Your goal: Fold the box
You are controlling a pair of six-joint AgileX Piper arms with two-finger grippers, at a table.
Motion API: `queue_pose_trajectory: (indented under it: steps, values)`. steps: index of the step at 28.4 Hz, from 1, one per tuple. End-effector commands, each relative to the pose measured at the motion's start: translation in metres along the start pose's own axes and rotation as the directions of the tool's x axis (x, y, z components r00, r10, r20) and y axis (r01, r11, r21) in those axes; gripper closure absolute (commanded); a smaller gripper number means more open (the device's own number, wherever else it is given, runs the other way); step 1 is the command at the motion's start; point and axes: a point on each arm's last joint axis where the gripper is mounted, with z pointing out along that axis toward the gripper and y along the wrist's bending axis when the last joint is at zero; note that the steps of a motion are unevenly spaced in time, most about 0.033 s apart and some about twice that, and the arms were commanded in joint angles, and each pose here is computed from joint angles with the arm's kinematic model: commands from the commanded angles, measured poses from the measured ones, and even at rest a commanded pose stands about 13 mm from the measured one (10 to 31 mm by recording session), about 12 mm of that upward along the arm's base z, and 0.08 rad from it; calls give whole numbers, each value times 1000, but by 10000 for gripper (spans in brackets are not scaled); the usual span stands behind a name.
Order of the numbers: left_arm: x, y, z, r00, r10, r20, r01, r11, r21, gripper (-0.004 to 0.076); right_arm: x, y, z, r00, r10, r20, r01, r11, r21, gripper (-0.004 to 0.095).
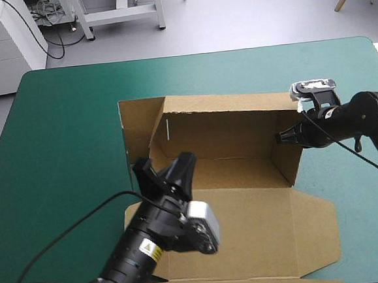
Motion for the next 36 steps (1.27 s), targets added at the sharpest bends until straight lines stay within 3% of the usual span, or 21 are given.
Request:
queue_pose_trajectory:
  steps: [1, 5, 10, 15, 20, 23, 28, 33, 36]
  values:
    - [29, 57, 3, 996, -73, 51, 80, 982, -169, 734, -9, 4, -9, 1000, -4, -31, 3, 1000, -24, 910]
    - [74, 96, 21, 985, -171, -16, 162, 958, -236, 733, -17, -2, 18, 990, 30, -139, -36, 999, -37, 910]
    - [123, 118, 41, 942, -306, -141, 257, 923, -285, 732, -37, -10, 46, 981, 66, -183, -74, 997, -37, 910]
    - [179, 122, 66, 830, -525, -189, 462, 836, -295, 706, -60, -20, 77, 975, 108, -196, -115, 993, -23, 910]
    - [243, 117, 78, 637, -685, -355, 563, 727, -393, 706, -74, -26, 100, 977, 119, -176, -124, 992, -13, 890]
    - [267, 109, 80, 537, -723, -435, 596, 690, -410, 706, -77, -25, 104, 985, 83, -151, -84, 996, -2, 768]
    - [286, 91, 86, 429, -727, -536, 683, 649, -335, 706, -86, -17, 99, 992, 58, -112, -57, 998, 4, 445]
    - [299, 79, 91, 321, -754, -573, 752, 571, -329, 706, -103, -11, 63, 995, 12, -98, -11, 1000, 11, 395]
    - [310, 78, 90, 211, -820, -532, 799, 458, -389, 706, -114, -6, 36, 1000, -17, -16, 18, 999, 32, 395]
